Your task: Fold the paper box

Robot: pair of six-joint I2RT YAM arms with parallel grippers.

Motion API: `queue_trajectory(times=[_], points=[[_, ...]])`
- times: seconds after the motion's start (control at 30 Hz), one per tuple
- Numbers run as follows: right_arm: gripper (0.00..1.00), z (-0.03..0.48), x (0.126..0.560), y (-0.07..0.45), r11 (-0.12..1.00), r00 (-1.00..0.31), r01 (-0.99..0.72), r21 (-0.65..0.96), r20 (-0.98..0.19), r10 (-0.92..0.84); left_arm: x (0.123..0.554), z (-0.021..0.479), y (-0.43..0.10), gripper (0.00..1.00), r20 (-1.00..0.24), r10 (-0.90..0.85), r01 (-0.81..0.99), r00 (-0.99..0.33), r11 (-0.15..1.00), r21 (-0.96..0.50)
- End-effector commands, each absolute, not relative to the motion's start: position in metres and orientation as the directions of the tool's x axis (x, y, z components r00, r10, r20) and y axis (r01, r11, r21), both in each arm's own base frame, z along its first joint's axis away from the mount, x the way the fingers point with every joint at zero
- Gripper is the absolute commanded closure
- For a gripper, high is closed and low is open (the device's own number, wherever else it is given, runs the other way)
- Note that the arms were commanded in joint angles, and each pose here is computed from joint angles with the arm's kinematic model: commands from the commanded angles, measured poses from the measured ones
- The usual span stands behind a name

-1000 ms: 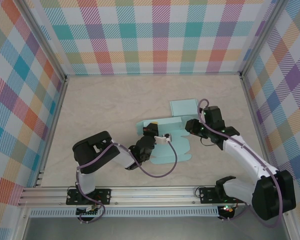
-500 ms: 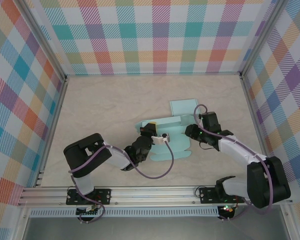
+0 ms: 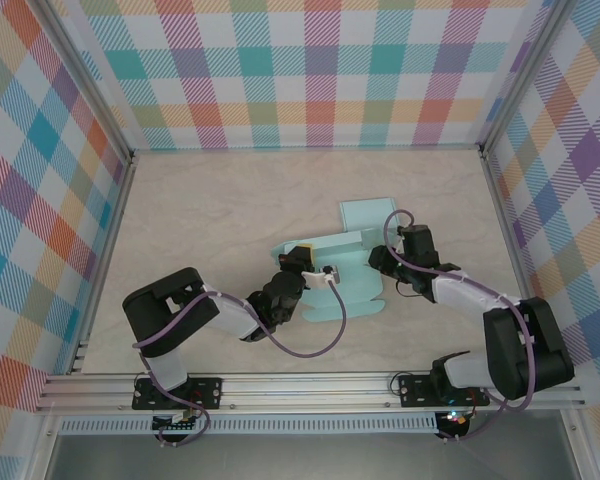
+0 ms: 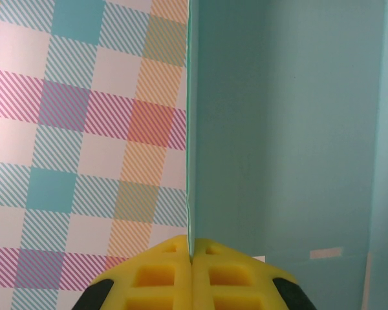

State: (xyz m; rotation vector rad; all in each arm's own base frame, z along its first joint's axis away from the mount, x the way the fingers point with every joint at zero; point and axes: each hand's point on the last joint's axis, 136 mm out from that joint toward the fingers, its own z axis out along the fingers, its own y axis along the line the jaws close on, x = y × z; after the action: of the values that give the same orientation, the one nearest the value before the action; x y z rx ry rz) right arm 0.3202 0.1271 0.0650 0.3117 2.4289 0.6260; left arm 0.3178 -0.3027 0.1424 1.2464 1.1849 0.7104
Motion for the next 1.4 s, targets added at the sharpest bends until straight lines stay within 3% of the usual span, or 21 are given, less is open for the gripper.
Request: queue_trajectory(times=[0.0,0.3,0.73,0.9,1.0,1.37], points=[[0.56,0.066,0.327,0.129,0.856,-0.769,0.033,0.516,-0.534,0.351,0.318,0.158,-0.301,1.0,-0.342,0.891,0.175,0.297,0.302,0.937],[0.57,0.065,0.333,0.137,0.833,-0.761,-0.013,0.553,-0.546,0.35,0.32,0.158,-0.303,1.0,-0.349,0.888,0.182,0.301,0.306,0.935],[0.72,0.085,0.336,0.161,0.731,-0.776,-0.069,0.679,-0.498,0.388,0.327,0.139,-0.311,1.0,-0.31,0.909,0.203,0.279,0.26,0.944],[0.72,0.097,0.34,0.173,0.666,-0.787,-0.066,0.743,-0.449,0.423,0.33,0.135,-0.318,1.0,-0.306,0.911,0.212,0.278,0.252,0.944],[0.67,0.101,0.34,0.179,0.633,-0.792,-0.058,0.772,-0.422,0.441,0.331,0.135,-0.323,1.0,-0.314,0.906,0.21,0.285,0.26,0.942],[0.65,0.083,0.338,0.188,0.637,-0.808,0.038,0.77,-0.351,0.473,0.338,0.136,-0.335,1.0,-0.316,0.904,0.203,0.287,0.265,0.943]])
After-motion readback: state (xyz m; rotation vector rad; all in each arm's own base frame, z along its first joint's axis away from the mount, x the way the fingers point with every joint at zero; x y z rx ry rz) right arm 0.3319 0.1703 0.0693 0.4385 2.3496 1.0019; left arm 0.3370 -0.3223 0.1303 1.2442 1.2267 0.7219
